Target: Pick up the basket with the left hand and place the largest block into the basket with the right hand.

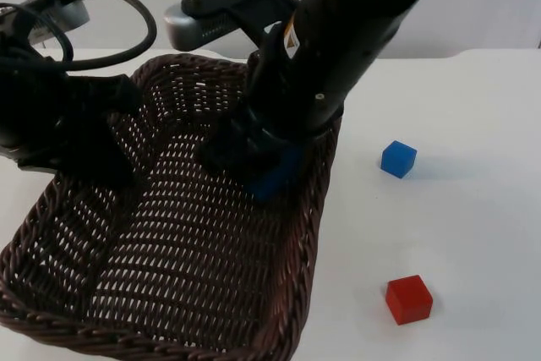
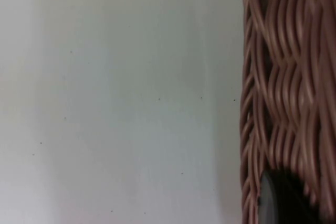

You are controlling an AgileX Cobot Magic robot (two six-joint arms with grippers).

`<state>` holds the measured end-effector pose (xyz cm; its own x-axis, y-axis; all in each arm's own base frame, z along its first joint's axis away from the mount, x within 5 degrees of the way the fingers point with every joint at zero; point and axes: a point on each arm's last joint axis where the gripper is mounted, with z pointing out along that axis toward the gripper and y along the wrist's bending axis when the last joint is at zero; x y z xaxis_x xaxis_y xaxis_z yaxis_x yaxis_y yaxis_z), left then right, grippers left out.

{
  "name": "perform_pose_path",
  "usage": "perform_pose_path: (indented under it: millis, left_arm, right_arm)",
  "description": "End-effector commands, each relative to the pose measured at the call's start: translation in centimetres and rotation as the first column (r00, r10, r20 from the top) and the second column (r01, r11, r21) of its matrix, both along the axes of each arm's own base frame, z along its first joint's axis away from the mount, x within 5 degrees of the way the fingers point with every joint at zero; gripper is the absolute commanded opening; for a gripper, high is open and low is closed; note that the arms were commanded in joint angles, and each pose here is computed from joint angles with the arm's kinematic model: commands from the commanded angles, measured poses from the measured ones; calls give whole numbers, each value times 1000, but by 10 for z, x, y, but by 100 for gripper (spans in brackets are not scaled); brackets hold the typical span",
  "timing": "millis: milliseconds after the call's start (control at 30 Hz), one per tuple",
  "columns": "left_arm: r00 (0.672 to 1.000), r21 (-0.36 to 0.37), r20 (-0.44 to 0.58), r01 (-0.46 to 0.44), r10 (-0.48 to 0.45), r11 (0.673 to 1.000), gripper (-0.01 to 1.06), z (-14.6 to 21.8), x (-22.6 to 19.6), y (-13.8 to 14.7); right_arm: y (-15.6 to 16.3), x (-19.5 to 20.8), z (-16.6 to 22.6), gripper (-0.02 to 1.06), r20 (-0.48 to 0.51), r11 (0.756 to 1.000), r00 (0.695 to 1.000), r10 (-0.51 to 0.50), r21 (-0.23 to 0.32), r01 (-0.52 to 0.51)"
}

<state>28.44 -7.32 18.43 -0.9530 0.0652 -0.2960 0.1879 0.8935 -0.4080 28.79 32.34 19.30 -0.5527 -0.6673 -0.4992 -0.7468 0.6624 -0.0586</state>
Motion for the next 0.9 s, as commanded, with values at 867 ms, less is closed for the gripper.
perform_pose_path:
  millis: [867]
  left_arm:
    - [999, -42, 0, -32, 32, 999, 0, 5, -1, -3]
  right_arm:
    - [-92, -78, 154, 105, 188, 987, 982, -16, 159, -14]
